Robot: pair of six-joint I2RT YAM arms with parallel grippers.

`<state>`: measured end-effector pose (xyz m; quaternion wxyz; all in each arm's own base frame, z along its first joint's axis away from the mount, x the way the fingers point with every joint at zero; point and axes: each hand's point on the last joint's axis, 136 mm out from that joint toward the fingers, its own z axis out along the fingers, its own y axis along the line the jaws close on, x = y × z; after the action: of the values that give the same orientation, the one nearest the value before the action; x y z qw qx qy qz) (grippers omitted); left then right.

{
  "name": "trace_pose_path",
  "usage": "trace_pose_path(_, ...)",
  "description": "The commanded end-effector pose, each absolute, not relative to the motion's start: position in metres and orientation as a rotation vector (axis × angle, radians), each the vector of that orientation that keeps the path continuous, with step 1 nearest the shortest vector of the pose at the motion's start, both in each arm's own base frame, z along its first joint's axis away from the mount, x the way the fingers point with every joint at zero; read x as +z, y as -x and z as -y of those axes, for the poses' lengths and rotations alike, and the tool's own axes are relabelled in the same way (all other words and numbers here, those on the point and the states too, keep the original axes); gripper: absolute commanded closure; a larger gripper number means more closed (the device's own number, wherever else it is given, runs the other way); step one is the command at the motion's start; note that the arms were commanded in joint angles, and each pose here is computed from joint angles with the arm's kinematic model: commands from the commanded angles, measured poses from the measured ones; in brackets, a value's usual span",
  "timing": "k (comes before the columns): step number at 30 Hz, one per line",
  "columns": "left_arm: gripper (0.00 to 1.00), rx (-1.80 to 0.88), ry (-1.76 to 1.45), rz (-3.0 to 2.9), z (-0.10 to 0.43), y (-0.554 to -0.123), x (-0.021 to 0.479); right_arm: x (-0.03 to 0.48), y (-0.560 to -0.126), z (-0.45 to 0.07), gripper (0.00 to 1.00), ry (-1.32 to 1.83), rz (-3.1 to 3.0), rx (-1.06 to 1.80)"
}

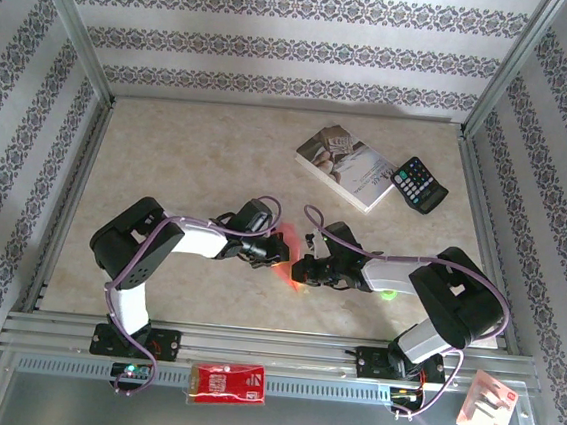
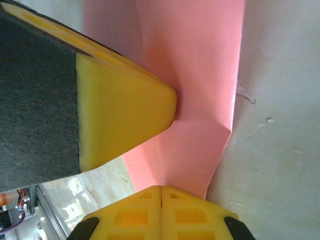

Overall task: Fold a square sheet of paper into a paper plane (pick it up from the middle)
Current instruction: Fourth fold the wing at the center of the table.

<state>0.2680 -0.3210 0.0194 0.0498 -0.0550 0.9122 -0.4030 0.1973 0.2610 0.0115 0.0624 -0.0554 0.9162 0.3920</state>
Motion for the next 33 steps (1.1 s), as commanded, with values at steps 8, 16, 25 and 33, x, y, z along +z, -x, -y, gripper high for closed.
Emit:
trace_pose_path(8,0.99,-1.091,0.191,-2.805,0.295,-0.295,0.003,-0.045,-0.153,-0.215,1.00,0.041,-3.074,0.900)
trace_pose_path(16,0.99,-1.068,0.225,-2.791,0.281,-0.314,0.002,-0.047,-0.151,-0.213,1.00,0.049,-3.085,0.888)
trace_pose_path(25,0.98,-1.030,0.245,-2.771,0.267,-0.341,0.002,-0.048,-0.151,-0.214,1.00,0.055,-3.089,0.887)
trace_pose_path(33,0.98,-1.018,0.302,-2.742,0.251,-0.365,0.001,-0.047,-0.151,-0.214,1.00,0.059,-3.087,0.892)
